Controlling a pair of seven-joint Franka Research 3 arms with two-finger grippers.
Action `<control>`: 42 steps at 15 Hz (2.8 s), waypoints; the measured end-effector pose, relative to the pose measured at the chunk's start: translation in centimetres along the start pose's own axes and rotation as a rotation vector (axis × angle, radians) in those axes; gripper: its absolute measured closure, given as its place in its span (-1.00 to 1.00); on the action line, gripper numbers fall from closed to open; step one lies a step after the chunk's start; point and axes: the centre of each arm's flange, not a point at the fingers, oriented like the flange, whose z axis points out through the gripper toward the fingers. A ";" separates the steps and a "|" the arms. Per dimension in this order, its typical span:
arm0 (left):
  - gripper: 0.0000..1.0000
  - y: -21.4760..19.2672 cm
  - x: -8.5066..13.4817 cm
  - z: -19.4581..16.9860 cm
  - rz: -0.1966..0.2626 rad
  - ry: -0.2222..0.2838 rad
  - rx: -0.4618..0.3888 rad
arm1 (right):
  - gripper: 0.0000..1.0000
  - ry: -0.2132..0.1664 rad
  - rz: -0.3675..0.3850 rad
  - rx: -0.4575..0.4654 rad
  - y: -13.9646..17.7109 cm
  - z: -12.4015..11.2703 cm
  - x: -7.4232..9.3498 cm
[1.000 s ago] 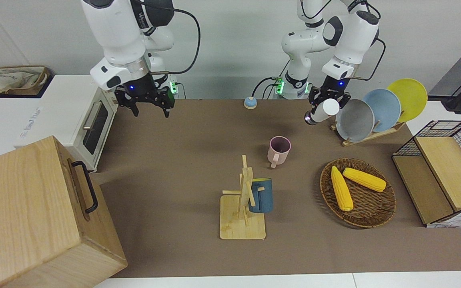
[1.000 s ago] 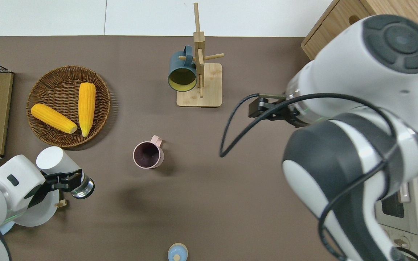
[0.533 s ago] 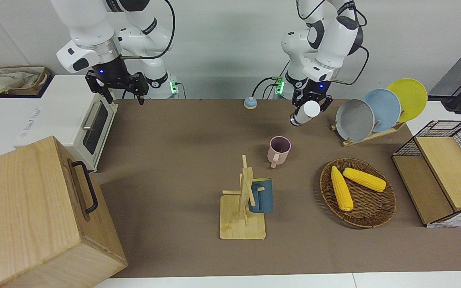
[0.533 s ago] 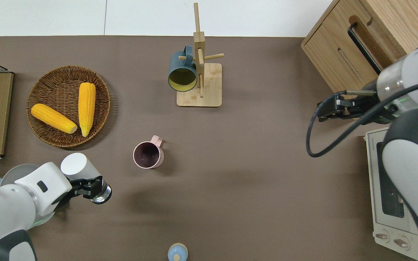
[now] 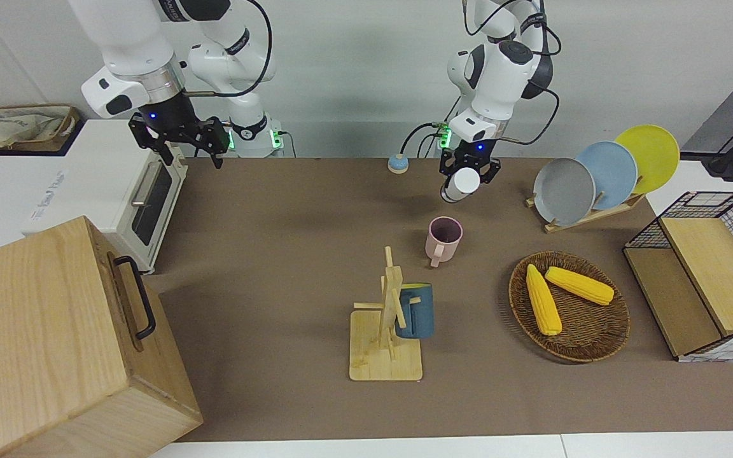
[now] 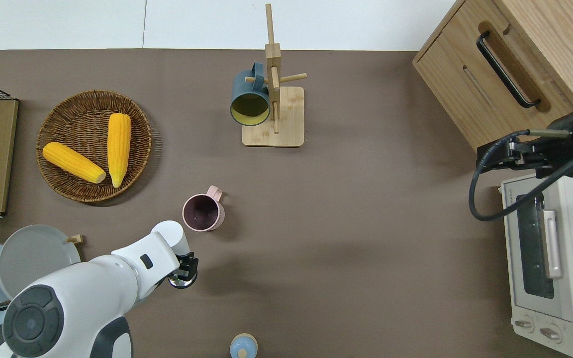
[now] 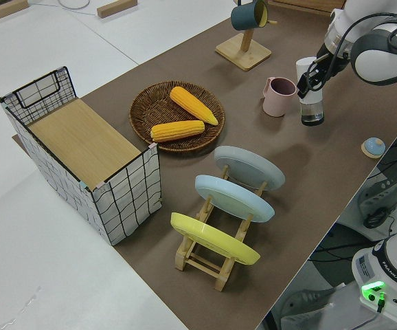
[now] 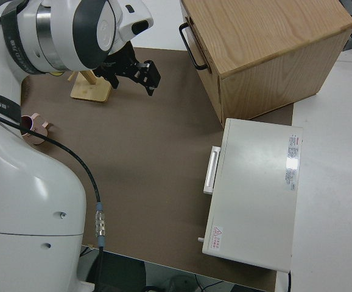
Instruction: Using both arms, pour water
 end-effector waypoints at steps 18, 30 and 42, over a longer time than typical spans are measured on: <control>-0.27 0.0 5.4 3.3 -0.016 -0.265 0.014 | -0.98 0.000 -0.002 0.000 -0.1 0.0 0.0; -0.27 0.3 5.6 4.4 -0.014 -0.362 0.002 | -0.98 0.000 -0.002 0.000 -0.1 0.0 0.0; -0.27 1.2 5.2 4.3 0.000 -0.404 0.041 | -0.98 0.000 -0.002 0.000 -0.1 0.0 0.0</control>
